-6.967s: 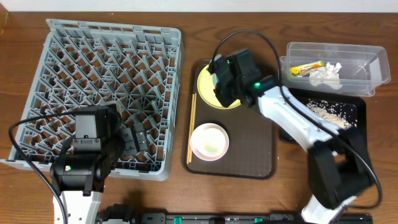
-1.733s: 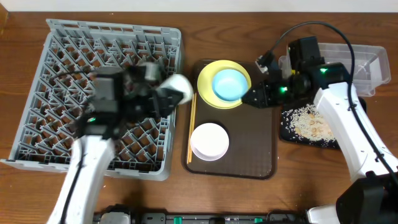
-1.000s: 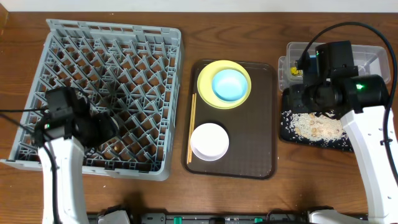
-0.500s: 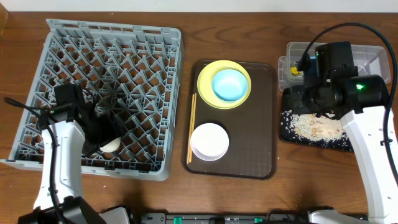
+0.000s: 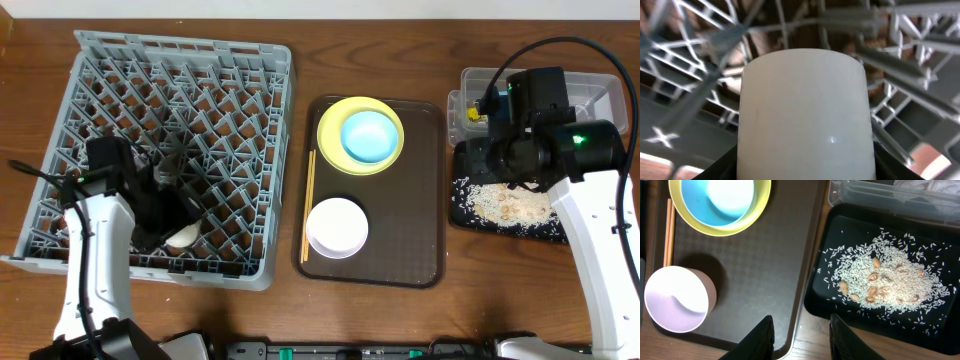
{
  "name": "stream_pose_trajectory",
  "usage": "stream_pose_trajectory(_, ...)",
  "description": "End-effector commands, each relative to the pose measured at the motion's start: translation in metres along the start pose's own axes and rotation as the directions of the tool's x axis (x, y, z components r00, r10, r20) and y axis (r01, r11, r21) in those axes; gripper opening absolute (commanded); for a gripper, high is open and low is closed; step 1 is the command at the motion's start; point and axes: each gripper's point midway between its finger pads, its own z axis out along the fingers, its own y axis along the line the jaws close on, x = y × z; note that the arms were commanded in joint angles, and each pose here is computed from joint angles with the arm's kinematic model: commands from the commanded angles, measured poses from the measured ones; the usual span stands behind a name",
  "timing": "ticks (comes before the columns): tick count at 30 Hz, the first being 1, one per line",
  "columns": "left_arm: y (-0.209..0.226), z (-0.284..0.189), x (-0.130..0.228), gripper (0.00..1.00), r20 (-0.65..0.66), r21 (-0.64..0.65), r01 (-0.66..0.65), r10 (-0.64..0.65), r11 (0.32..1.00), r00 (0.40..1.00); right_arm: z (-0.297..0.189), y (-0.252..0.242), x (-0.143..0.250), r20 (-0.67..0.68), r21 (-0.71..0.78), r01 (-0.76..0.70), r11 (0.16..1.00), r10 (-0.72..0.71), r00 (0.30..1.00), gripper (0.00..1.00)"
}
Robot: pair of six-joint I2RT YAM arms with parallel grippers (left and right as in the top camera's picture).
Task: Sort waste into correct bins and load items into the dishwasher
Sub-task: 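Lower the pink bowl into the dish rack with the left gripper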
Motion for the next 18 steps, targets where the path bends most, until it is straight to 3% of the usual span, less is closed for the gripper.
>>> stream_pose_trajectory(1, -0.0028, 0.0005, 0.0072, 0.25, -0.032, 0.021, -0.010, 0.011, 1.000, 0.999, -0.0049, -0.0043, -0.0033, 0.015, 0.012, -0.019, 1.000, 0.019, 1.000, 0.34)
stream_pose_trajectory(6, -0.0053, 0.0002, 0.0118, 0.29, -0.053, 0.037, -0.006, 0.008, 0.999, 0.999, -0.0049, -0.0044, -0.0027, 0.012, 0.012, -0.019, 1.000, 0.019, 1.000, 0.34)
stream_pose_trajectory(7, -0.0048, 0.0002, 0.0117, 0.37, -0.052, 0.034, -0.006, 0.008, 0.999, 0.999, -0.0049, -0.0044, -0.0025, 0.012, 0.013, -0.019, 1.000, 0.019, 1.000, 0.34)
stream_pose_trajectory(10, -0.0025, 0.0005, 0.0108, 0.49, -0.047, 0.021, -0.007, 0.008, 1.000, 0.999, -0.0049, -0.0044, -0.0024, 0.011, 0.012, -0.019, 1.000, 0.019, 1.000, 0.34)
stream_pose_trajectory(14, 0.0019, 0.0006, 0.0091, 0.90, -0.039, -0.005, -0.008, 0.008, 1.000, 0.999, -0.0049, -0.0044, -0.0024, 0.011, 0.012, -0.019, 1.000, 0.019, 1.000, 0.35)
stream_pose_trajectory(18, 0.0011, 0.0007, 0.0052, 0.93, -0.023, -0.002, -0.011, 0.011, 1.000, 1.000, -0.0047, -0.0044, -0.0016, 0.007, 0.013, -0.019, 1.000, 0.019, 1.000, 0.35)
